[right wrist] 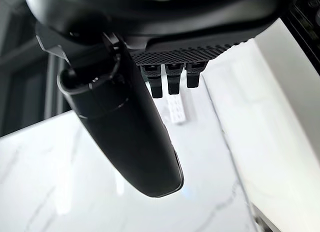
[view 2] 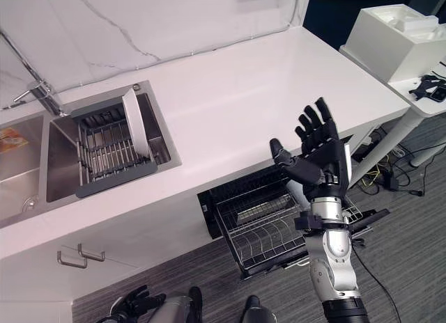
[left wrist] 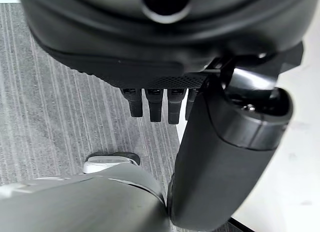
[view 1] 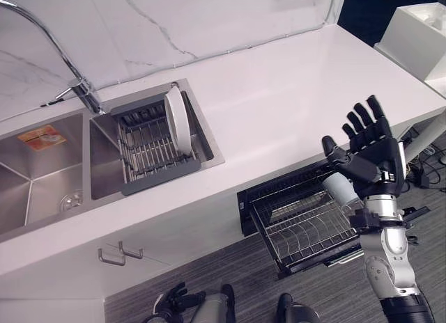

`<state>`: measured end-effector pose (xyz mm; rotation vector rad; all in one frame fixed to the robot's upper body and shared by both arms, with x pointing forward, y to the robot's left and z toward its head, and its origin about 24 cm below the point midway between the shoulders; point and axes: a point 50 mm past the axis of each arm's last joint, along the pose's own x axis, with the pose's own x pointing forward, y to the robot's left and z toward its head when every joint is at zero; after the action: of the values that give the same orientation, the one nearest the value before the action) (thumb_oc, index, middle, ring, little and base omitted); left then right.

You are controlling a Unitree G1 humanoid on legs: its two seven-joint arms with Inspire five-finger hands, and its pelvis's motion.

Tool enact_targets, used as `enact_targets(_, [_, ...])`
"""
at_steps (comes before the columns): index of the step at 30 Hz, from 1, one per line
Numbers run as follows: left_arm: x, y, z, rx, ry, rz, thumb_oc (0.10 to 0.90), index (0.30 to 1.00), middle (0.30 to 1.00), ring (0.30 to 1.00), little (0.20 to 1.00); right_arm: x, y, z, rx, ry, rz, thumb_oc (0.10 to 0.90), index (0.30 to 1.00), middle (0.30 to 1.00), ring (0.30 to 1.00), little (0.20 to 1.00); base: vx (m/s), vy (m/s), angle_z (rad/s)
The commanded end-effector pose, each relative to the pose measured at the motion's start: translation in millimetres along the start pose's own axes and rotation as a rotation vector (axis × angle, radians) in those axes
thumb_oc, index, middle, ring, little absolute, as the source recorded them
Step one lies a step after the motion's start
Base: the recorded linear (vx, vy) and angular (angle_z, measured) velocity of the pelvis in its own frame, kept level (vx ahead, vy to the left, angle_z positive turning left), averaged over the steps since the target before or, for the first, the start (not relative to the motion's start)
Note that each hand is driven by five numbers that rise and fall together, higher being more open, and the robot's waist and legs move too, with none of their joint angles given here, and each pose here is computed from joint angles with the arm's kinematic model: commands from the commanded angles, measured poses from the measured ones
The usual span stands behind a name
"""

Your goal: Place the dishes in the dishwasher.

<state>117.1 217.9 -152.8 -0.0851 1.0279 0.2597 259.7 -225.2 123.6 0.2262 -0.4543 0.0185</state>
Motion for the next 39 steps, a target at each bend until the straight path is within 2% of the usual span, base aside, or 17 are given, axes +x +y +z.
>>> enact_targets(1, [-4.4,29.7,-6.7,0.134,0.018,0.078,0.800,0.900,0.900,0.900,0.900,20.3,34.2,52.7,-0.037,-0.273,0.243,0.800,0.900,0.900,0.900,0.900,0.00,0.000,0.00])
enact_targets(10, [-0.1,34.5,13.3,0.246,-0.011,0.089,0.800,0.900,0.900,0.900,0.900,35.4,66.3,45.7,-0.060,-0.155,0.471,0.800,0.900,0.900,0.900,0.900,0.02,0.010,0.07])
enact_targets(25, [2.2,28.3,17.1,0.415,0.006,0.050,0.800,0.900,0.900,0.900,0.900,62.1,110.9,42.8,-0.016,-0.147,0.476,0.800,0.900,0.900,0.900,0.900,0.05,0.039,0.13])
enact_targets(39, [2.7,23.2,18.5,0.506,-0.001,0.014,0.800,0.900,0.900,0.900,0.900,80.9,121.1,33.2,-0.022,-0.130,0.349,0.800,0.900,0.900,0.900,0.900,0.04,0.013,0.16])
